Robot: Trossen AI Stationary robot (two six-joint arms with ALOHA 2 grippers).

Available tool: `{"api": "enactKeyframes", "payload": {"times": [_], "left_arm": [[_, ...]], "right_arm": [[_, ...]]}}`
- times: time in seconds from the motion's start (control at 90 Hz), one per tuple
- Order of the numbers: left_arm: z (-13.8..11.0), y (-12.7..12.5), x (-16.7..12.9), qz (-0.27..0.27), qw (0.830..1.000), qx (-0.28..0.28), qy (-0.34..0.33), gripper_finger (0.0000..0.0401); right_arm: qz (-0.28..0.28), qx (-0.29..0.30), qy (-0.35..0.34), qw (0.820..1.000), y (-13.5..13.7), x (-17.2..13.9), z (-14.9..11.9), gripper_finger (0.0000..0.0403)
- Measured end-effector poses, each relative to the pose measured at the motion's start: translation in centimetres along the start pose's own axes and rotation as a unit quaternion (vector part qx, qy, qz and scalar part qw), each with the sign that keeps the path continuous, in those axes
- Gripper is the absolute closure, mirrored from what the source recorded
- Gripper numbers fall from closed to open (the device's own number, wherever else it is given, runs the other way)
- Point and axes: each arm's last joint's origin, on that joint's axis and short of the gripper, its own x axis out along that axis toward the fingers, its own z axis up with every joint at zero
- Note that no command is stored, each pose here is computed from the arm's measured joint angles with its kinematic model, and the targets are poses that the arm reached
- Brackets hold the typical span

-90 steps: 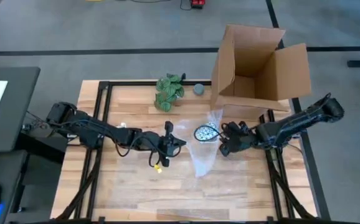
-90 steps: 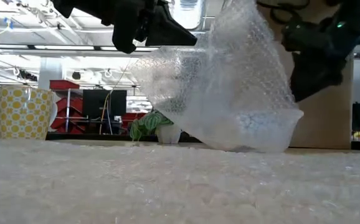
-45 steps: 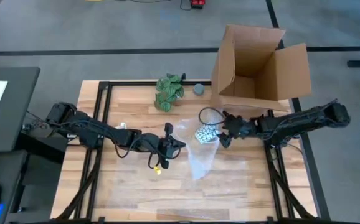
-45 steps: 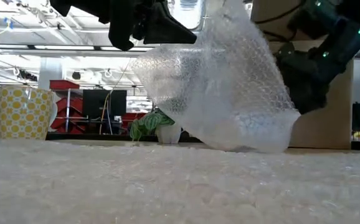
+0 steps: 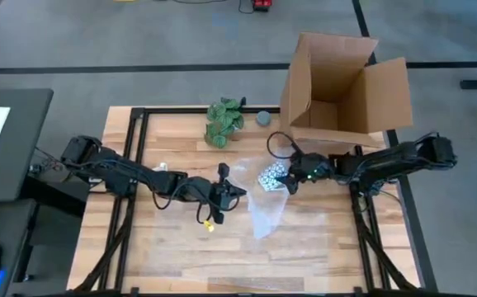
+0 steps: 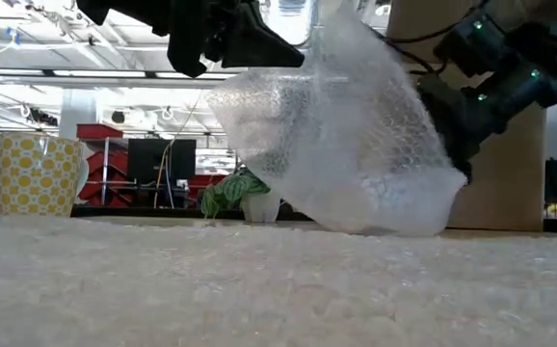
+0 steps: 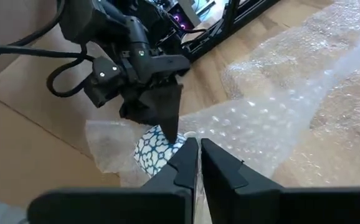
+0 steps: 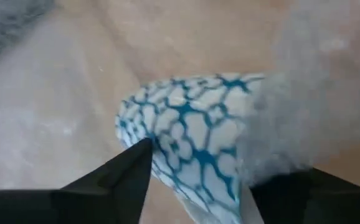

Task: Wrap mug
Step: Wrap the blue cup with the bubble wrap

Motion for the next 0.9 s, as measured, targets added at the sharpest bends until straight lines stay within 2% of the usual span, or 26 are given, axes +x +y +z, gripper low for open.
{"api": "enactKeyframes", "payload": {"times": [0.156, 0.267, 0.322, 0.478, 0.556, 0.689, 0.767, 0.9], "left_arm": [[0.0, -0.4, -0.1, -0.008, 1.000, 0.004, 0.005, 0.0401], [0.4, -1.1, -0.4, -0.015, 1.000, 0.009, -0.001, 0.0401], [0.7, -1.6, -0.7, -0.019, 1.000, 0.009, -0.003, 0.0401], [1.2, -3.1, -1.4, -0.043, 0.999, 0.001, -0.005, 0.0401], [1.2, -3.9, -1.8, -0.051, 0.999, 0.001, 0.012, 0.0401], [0.9, -4.9, -2.3, -0.043, 0.998, 0.002, 0.053, 0.0401], [0.6, -5.2, -2.5, -0.038, 0.997, 0.003, 0.073, 0.0401], [0.0, -5.3, -2.6, -0.036, 0.994, 0.003, 0.104, 0.0401]], "right_arm": [[0.022, -0.007, 0.014, 1.000, 1.0, 0.6, -0.3, 0.0293], [0.044, -0.027, 0.030, 0.998, 2.9, 0.5, 0.2, 0.0366], [0.045, -0.046, 0.040, 0.997, 4.0, 0.3, 0.7, 0.0386], [0.005, -0.083, 0.076, 0.994, 7.8, -0.6, 3.0, 0.0379], [-0.025, -0.107, 0.114, 0.987, 9.3, -0.7, 3.6, 0.0379], [-0.041, -0.145, 0.151, 0.977, 12.2, 0.0, 5.2, 0.0384], [-0.061, -0.173, 0.187, 0.965, 13.2, 1.1, 5.6, 0.0383], [-0.109, -0.214, 0.264, 0.934, 14.1, 2.9, 5.8, 0.0382]]}}
